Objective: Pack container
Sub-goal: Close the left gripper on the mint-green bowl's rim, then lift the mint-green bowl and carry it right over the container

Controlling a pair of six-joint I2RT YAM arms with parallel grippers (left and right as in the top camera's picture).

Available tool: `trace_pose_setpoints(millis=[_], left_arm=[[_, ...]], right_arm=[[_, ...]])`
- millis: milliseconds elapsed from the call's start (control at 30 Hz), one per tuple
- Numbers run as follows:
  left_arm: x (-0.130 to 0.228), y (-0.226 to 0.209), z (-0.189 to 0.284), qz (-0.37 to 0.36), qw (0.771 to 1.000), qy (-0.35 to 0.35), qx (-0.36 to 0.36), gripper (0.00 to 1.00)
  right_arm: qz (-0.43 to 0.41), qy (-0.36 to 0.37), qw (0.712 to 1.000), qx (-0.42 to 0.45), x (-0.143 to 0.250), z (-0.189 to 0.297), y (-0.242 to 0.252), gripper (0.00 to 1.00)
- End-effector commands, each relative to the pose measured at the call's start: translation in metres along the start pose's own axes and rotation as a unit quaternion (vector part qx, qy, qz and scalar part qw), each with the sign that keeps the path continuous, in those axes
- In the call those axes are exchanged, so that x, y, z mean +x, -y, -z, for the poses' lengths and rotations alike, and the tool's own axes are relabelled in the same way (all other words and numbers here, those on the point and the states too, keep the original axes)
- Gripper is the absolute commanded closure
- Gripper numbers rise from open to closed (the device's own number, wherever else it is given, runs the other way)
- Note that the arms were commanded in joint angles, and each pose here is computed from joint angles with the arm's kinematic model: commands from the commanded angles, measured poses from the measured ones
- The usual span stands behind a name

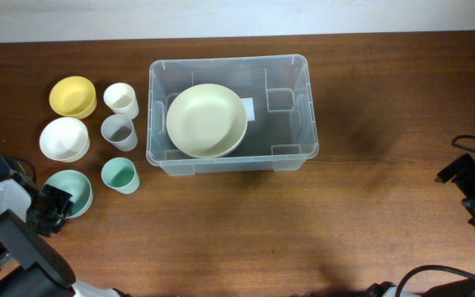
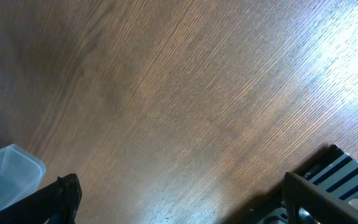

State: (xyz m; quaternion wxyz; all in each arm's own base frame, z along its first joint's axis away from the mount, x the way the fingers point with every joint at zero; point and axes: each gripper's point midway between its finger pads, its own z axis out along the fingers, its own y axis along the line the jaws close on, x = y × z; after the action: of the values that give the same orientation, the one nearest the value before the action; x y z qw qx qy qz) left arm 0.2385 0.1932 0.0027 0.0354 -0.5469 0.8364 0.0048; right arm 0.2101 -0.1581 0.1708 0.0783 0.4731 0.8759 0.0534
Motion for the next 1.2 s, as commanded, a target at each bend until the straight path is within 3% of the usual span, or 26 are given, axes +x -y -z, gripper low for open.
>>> trace_pose_setpoints(millis=[0, 333, 667, 900, 1167], left_arm=[[-0.003, 0.003, 0.003, -0.007, 1.000, -0.004, 0.004, 0.98], [-0.017, 0.010, 0.033, -0.007, 1.000, 0.008, 0.010, 0.99], [-0.039, 0.027, 0.162, -0.010, 0.990, 0.117, 0.082, 0.99], [0.009, 0.093, 0.288, -0.088, 0.924, 0.189, 0.319, 0.99], [0.114, 0.178, 0.342, -0.231, 0.853, 0.171, 0.436, 0.99]], right_arm=[[-0.005, 0.001, 1.000, -0.003, 0.000, 0.000, 0.000, 0.01], [-0.005, 0.001, 1.000, -0.003, 0.000, 0.000, 0.000, 0.01], [-0.005, 0.001, 1.000, -0.003, 0.000, 0.000, 0.000, 0.01], [-0.005, 0.001, 1.000, -0.003, 0.000, 0.000, 0.000, 0.01], [-0.005, 0.001, 1.000, -0.003, 0.000, 0.000, 0.000, 0.01]])
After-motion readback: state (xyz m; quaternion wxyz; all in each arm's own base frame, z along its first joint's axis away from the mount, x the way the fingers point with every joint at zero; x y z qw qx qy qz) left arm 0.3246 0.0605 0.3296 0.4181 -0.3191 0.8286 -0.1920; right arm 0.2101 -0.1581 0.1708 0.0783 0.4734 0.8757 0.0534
